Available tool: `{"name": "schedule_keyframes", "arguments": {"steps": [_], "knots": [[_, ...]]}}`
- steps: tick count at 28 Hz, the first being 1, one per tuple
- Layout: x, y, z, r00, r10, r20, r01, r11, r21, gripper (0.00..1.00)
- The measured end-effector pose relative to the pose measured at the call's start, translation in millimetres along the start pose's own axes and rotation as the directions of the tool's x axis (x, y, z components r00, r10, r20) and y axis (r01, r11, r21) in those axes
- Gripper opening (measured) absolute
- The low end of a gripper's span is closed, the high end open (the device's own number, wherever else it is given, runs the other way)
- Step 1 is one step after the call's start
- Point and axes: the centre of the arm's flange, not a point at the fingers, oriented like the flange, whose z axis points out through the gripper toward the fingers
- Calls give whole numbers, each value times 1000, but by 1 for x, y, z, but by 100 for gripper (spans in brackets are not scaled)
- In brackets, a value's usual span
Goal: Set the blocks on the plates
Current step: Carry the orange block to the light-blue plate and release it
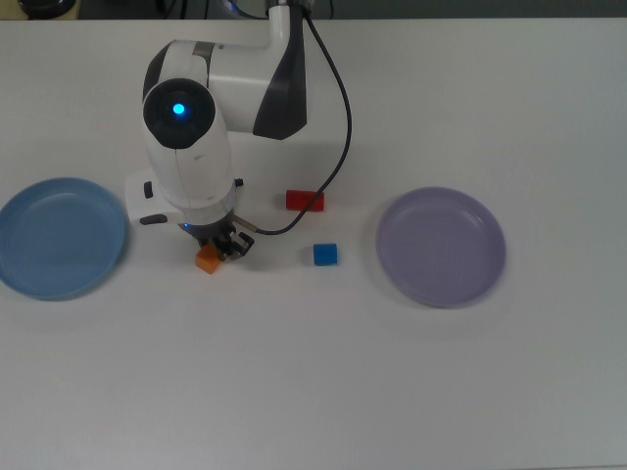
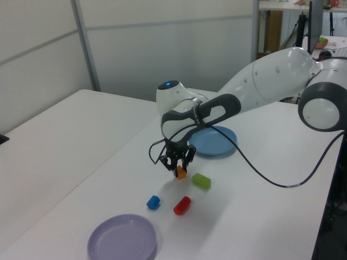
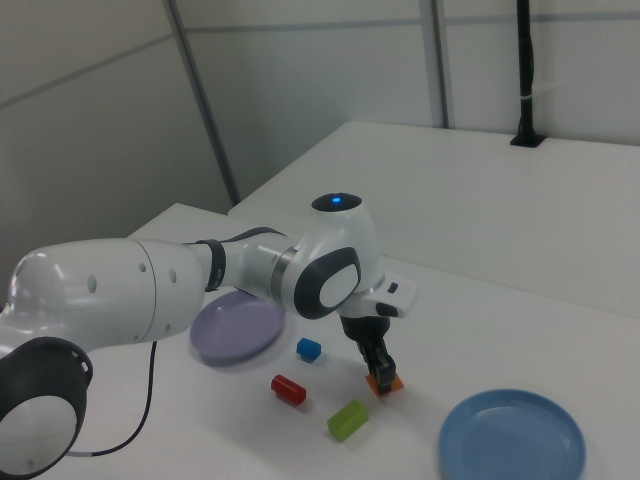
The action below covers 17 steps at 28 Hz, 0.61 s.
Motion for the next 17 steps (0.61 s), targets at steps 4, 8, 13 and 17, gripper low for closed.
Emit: {"name": "schedule_keyframes", "arguments": {"steps": [4, 8, 13, 17], "knots": [[0, 0, 2, 1000, -7, -3, 7, 1000, -10, 34], [5, 2, -5, 1000, -5, -21, 5, 1000, -9, 34], [28, 27, -51, 995, 9, -97, -8, 1000, 15, 34], [51, 78, -90, 988, 30, -151, -27, 999, 25, 34]]}}
